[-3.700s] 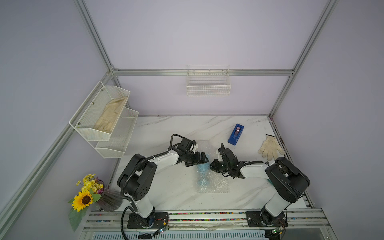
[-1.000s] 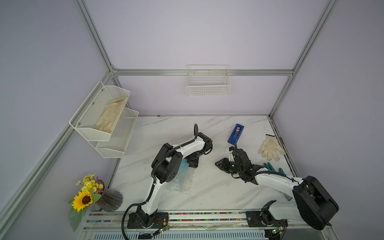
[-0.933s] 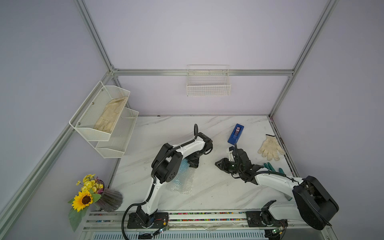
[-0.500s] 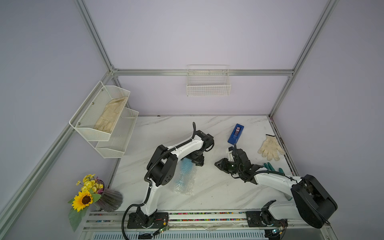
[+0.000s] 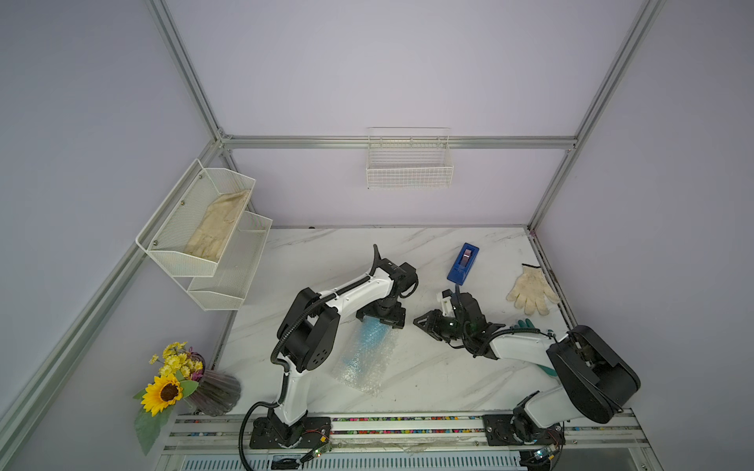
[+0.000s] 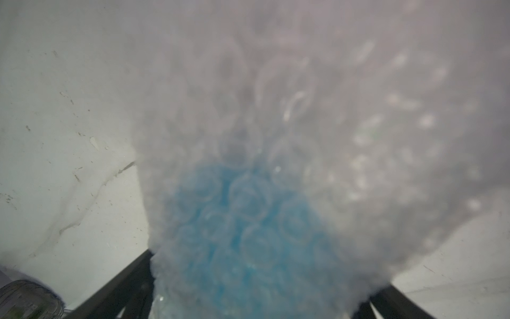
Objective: Wrap wine glasses in bubble wrap
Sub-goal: Wrap the wine glass in bubble wrap.
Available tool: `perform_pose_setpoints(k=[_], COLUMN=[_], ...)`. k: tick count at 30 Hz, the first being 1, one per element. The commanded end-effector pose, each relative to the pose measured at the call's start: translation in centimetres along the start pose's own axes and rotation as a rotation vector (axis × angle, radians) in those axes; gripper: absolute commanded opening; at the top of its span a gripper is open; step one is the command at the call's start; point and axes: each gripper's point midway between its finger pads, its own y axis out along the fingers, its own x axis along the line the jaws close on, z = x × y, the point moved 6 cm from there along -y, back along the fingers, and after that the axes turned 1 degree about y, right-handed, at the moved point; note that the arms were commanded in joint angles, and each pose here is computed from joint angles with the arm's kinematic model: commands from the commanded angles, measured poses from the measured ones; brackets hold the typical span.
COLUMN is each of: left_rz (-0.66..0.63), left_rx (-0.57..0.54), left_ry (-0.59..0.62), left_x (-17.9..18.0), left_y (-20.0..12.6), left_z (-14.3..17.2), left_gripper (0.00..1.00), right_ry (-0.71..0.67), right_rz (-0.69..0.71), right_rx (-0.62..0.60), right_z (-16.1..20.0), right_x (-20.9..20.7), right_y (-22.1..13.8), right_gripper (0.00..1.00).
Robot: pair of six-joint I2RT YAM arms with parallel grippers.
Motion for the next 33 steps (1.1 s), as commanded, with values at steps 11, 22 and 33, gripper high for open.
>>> perform_pose_setpoints(k=[11,22,33], left_rz=[0.122,0.314,0.404], left_rx=[-0.051,-0.041,-0.033], left_ry=[-0.039,0.005,-0.004], left_x=[1.3,1.2,1.1], left_y=[-2.4,-1.7,-2.2], left_z=[0.8,2.3,3.9], left_gripper=[1.00,1.00,1.00], right_ry=[0.064,0.068,0.067], right_rz=[-0.077,-0.069,-0.061], right_rx=[0.046,0.054,0.055], right_z=[1.2,1.5,1.7], right_x=[0.9,0.7,0.7], right_y=[1.8,2.2,2.1], right_gripper=[0.39,0.39,0.39])
